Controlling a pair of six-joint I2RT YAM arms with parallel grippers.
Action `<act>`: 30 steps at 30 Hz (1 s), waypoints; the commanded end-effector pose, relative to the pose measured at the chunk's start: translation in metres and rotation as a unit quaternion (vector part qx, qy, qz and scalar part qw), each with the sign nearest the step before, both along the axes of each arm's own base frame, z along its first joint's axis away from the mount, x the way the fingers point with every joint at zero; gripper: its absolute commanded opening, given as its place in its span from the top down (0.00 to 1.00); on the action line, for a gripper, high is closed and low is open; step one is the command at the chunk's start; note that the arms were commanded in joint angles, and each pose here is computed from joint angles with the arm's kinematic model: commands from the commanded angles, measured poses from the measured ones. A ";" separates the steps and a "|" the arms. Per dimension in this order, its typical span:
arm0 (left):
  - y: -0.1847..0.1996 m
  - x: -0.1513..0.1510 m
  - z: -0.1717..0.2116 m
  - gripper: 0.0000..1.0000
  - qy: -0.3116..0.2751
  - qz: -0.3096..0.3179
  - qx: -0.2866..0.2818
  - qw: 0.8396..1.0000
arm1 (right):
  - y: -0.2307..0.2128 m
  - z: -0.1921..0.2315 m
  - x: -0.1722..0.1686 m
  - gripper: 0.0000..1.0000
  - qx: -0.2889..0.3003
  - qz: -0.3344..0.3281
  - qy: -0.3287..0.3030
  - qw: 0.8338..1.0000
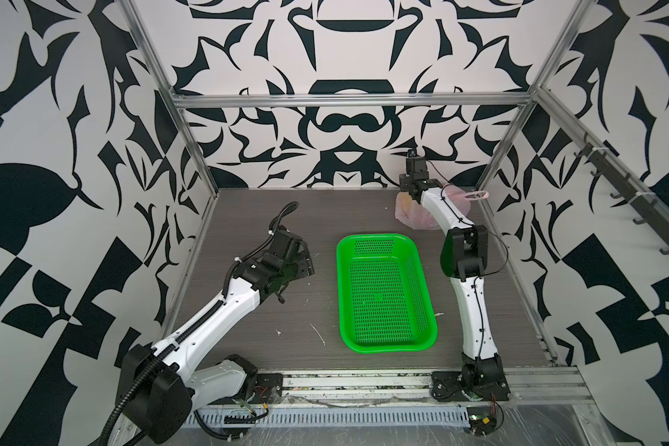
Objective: Untie the knot of the plastic bag and take out the fruit
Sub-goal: 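Pull the pink bag by its handle toward the left gripper with the right gripper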
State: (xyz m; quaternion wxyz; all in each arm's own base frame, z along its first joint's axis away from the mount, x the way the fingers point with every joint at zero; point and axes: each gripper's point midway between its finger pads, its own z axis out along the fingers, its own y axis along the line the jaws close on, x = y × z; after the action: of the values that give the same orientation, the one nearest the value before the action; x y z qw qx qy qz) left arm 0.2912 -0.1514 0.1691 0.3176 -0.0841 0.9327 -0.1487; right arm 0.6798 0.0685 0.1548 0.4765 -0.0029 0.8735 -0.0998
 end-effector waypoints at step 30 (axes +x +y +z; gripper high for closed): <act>0.123 0.004 0.041 0.24 -0.068 0.171 -0.108 0.977 | 0.434 0.095 -0.225 1.00 0.221 0.439 0.022 0.870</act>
State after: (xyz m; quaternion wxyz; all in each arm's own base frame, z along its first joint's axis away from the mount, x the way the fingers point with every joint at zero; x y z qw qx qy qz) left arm 0.3024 -0.0398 0.2093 0.3910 -0.2562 0.8636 -0.1890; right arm 0.4939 0.4659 0.2026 0.4315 -0.2651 0.8255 0.2490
